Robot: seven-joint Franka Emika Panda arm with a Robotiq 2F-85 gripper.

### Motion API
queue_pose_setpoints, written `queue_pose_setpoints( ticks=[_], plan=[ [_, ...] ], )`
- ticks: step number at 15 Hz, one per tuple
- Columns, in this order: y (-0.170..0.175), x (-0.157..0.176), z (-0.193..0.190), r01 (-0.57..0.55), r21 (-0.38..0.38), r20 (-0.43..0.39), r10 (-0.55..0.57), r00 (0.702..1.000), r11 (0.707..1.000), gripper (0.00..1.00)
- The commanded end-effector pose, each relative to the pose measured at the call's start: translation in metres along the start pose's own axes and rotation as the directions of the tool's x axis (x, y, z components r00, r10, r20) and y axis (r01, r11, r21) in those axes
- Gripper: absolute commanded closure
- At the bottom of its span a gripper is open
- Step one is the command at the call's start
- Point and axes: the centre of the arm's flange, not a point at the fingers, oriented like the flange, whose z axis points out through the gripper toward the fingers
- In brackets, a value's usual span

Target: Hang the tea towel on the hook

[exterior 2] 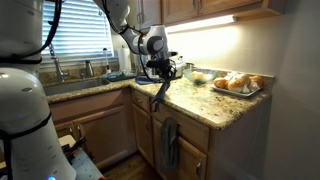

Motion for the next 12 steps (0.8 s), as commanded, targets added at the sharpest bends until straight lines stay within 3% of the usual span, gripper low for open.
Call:
queue_pose_setpoints(
  ticks=[1,12],
  plan=[
    [-0.01,-0.027,-0.022,0.023,0.005,-0.028,-0.023,0.999,1.0,0.94],
    [-0.053,-0.088,-0.048,0.056,0.062,-0.055,-0.053,0.997,0.996,0.94]
  ],
)
